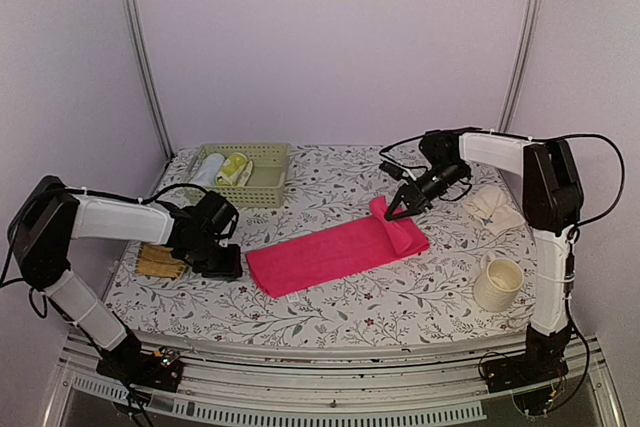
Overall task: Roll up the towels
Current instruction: Pick up the towel from the center of the board, then fold the towel at the center of the board.
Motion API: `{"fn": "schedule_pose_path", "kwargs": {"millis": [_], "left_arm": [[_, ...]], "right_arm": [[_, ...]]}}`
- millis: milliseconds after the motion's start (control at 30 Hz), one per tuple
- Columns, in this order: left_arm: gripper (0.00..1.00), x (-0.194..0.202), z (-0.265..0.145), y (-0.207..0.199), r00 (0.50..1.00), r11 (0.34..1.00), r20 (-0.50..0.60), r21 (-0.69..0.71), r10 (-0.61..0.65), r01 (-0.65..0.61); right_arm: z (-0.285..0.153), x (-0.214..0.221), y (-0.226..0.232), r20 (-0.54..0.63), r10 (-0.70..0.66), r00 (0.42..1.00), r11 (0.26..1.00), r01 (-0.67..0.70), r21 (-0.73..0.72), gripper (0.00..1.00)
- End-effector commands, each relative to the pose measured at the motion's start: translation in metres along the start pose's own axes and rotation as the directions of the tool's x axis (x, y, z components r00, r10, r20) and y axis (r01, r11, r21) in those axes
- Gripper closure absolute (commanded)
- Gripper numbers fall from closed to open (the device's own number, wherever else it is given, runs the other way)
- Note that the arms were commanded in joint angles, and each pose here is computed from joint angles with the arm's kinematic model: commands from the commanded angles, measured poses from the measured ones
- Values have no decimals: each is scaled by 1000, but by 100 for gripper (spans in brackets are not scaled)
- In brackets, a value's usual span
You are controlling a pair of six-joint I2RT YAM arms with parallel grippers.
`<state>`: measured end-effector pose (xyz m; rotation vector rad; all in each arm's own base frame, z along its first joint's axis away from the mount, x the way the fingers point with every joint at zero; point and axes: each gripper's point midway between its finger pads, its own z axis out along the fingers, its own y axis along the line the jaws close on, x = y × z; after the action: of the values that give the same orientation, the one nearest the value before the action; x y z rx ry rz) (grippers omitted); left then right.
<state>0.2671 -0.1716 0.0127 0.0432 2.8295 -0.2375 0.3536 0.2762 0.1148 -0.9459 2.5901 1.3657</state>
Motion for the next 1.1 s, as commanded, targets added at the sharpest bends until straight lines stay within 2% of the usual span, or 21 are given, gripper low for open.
{"fn": "schedule_pose_path", "kwargs": {"millis": [0,267,667,1067], "left_arm": [[60,2,6,-12,999,998,-35,61,7,-5],[63,10,13,-15,998,997,-65,79,-9,14],[63,12,21,-27,998,991,-67,134,2,7],[64,14,21,-27,998,991,-66,137,-1,10]], "right_arm": [[29,-18,23,16,-12,1000,993,14,-115,98],[80,-34,66,-30,-15,999,970,7,-242,98],[166,-46,88,-96,3,995,972,-26,-235,98],[211,-58,115,-100,-31,994,961,2,-277,98]]}}
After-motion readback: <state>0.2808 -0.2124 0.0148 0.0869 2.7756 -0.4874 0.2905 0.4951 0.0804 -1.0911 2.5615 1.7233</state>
